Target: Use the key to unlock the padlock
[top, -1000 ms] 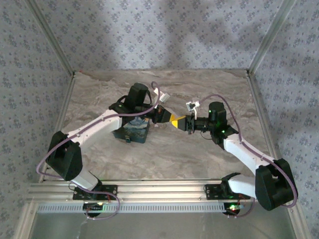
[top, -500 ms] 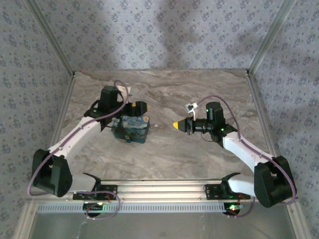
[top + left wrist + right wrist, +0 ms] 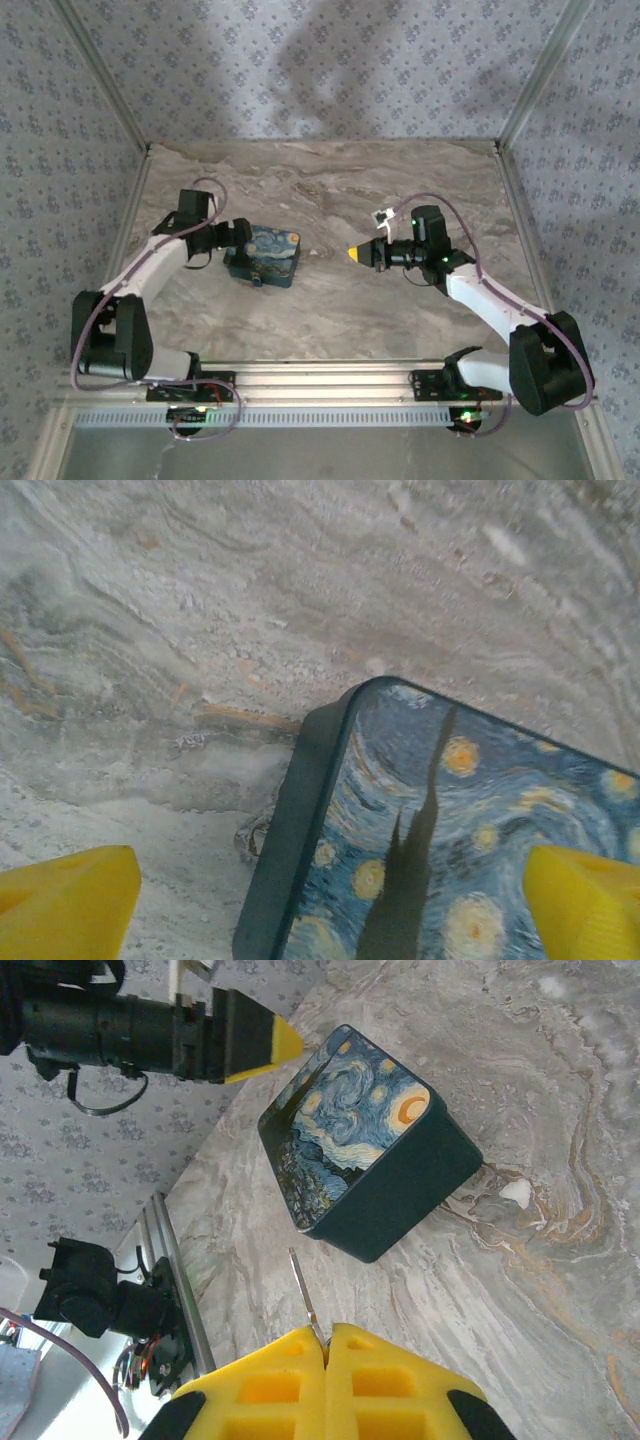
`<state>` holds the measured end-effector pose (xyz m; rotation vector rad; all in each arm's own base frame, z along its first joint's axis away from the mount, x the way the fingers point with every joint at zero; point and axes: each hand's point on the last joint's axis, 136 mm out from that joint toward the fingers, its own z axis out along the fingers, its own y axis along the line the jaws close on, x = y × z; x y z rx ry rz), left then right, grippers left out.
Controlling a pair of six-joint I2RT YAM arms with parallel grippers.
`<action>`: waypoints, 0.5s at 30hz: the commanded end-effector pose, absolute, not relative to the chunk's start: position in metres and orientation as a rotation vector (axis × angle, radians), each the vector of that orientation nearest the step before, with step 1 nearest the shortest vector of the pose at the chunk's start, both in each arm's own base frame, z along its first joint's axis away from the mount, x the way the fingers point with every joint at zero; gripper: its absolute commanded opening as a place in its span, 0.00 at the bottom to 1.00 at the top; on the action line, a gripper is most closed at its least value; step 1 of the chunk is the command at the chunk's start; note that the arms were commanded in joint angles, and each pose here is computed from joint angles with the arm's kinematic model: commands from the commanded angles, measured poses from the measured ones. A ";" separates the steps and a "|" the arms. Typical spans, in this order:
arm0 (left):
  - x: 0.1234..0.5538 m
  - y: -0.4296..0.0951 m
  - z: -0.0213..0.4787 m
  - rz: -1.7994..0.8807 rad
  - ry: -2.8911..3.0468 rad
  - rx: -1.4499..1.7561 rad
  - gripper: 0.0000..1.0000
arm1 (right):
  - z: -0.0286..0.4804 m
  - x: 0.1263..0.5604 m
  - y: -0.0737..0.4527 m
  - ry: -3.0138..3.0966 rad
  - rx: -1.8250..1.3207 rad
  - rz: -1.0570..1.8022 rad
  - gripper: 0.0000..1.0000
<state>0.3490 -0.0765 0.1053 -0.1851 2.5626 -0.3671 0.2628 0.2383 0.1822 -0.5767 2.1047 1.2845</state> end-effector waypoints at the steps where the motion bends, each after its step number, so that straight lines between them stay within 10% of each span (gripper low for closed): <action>1: 0.347 -0.086 0.086 -0.422 2.632 -0.114 0.94 | 0.191 0.267 0.243 2.082 -0.608 1.272 0.00; 15: 0.369 -0.179 0.054 -0.619 2.703 0.079 0.64 | 0.184 0.265 0.241 2.120 -0.590 1.254 0.00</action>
